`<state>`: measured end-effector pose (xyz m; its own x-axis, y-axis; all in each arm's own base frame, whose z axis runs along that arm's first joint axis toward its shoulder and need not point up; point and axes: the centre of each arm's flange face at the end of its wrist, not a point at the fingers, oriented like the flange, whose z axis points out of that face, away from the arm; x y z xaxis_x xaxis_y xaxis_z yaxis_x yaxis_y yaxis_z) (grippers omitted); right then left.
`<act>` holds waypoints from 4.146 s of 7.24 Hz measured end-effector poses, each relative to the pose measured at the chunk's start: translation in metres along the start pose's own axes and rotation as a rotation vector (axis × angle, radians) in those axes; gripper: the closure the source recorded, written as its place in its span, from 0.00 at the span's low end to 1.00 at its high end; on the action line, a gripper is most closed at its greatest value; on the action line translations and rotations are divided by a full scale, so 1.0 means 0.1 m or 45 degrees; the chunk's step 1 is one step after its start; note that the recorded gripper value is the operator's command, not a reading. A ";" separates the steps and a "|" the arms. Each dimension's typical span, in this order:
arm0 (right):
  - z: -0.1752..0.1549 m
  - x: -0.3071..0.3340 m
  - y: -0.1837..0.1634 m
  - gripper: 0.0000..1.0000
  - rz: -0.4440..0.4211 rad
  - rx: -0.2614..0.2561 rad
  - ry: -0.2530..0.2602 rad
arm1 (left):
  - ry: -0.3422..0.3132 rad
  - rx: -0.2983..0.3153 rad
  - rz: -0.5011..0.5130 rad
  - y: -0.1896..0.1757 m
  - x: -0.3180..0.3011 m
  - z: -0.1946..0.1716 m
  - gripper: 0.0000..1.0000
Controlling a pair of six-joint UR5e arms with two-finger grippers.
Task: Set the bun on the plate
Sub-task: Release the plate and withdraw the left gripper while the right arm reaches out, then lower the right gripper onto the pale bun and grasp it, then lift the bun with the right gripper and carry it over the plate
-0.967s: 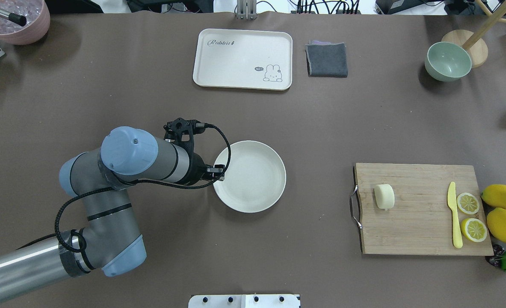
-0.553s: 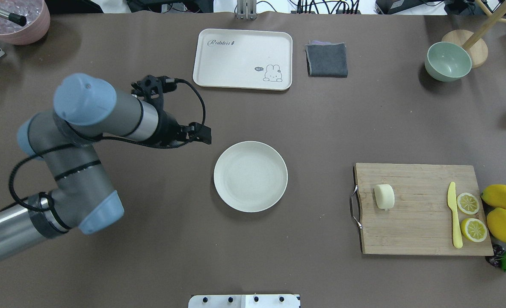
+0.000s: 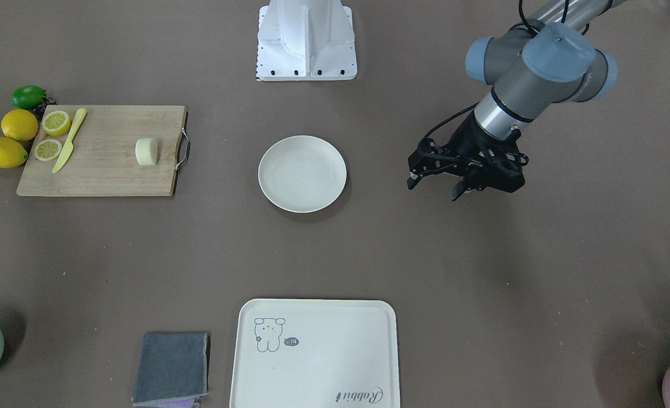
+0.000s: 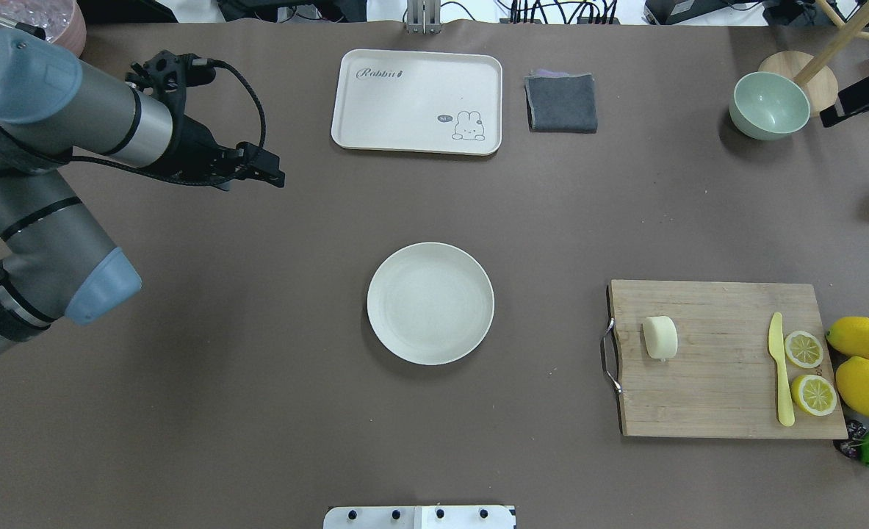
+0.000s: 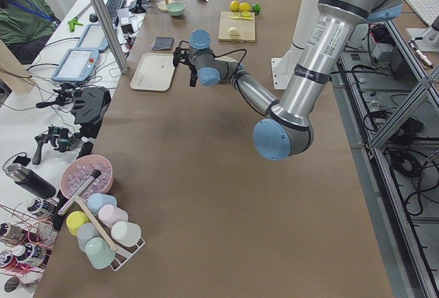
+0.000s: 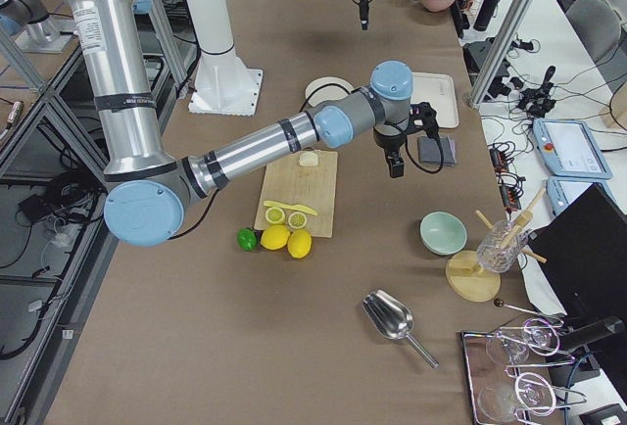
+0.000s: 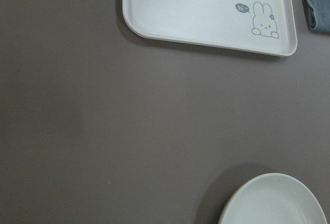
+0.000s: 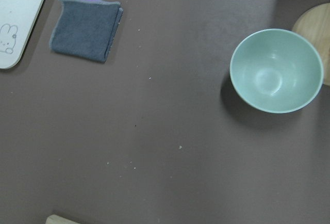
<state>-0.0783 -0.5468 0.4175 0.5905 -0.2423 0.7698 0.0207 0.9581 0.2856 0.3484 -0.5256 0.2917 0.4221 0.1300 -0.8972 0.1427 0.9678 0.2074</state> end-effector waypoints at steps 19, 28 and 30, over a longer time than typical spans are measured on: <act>2.24 -2.09 1.52 1.00 0.053 -0.351 0.223 | -0.247 0.207 -0.057 -0.79 -1.32 -0.48 0.02; 1.64 -4.00 0.59 1.00 -0.072 -0.091 -0.084 | -0.232 0.193 -0.049 -0.76 -1.28 -0.44 0.02; 1.82 -4.48 0.52 1.00 -0.107 -0.100 -0.102 | -0.225 0.192 -0.041 -0.75 -1.24 -0.43 0.02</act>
<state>-0.4882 -0.4162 0.1915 0.5177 -0.3304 0.7892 0.1323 0.9422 0.3077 0.2472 -0.6053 0.3705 0.5635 0.0470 -0.8248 0.2849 0.9261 0.2474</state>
